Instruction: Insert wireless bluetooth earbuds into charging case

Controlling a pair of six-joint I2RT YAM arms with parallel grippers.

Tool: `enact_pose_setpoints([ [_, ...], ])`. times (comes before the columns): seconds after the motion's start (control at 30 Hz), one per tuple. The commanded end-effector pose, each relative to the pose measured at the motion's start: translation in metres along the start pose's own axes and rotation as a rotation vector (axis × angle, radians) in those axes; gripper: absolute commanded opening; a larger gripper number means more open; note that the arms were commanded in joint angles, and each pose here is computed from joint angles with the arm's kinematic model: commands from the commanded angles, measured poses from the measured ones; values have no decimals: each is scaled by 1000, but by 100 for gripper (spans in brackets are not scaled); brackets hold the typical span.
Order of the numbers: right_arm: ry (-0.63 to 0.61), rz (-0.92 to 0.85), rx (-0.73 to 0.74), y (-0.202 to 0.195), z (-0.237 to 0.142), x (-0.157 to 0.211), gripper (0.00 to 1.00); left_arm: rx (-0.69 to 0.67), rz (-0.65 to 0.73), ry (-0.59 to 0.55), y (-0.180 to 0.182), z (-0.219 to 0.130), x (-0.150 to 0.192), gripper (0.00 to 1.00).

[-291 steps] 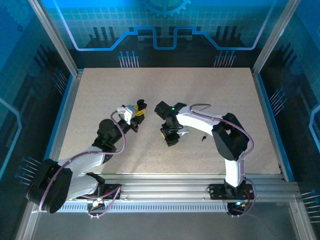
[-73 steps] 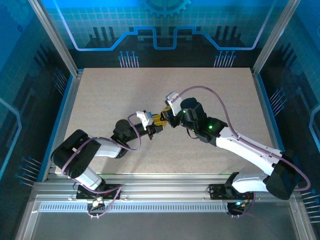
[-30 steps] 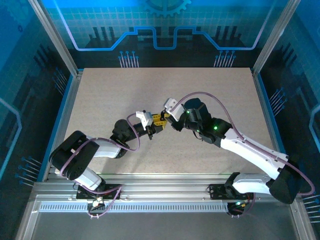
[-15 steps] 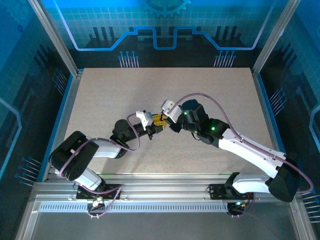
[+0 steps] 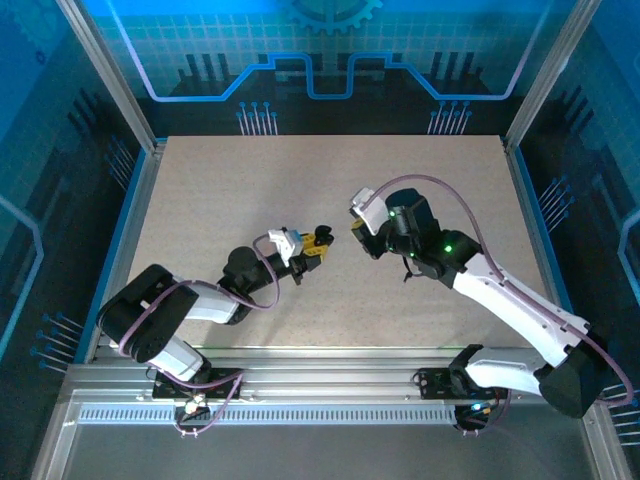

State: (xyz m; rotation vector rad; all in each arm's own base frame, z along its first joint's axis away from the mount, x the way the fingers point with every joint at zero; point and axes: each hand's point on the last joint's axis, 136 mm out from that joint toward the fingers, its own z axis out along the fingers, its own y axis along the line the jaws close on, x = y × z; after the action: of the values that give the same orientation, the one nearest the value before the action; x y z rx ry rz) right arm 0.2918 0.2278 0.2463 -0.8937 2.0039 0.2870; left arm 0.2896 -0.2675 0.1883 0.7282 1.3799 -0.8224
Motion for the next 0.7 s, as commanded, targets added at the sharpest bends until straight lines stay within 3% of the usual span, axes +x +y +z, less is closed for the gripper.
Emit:
enact_pose_setpoints([
  [0.0,116,123,6,-11,-5,28,12,-22,55,-51,1,-5,-14,16],
  [0.2,288,295,-16,-14,7,73,12,-7,66,-47,-4,-10,-13,16],
  [0.47,230,396,-27,-13,14,65,12,25,65,-52,-8,-7,-15,16],
  [0.57,348,383,58,-26,20,90,12,24,61,-43,-7,-5,-12,16],
  [0.67,497,415,54,-24,28,117,13,4,55,-41,-4,-7,-11,16],
])
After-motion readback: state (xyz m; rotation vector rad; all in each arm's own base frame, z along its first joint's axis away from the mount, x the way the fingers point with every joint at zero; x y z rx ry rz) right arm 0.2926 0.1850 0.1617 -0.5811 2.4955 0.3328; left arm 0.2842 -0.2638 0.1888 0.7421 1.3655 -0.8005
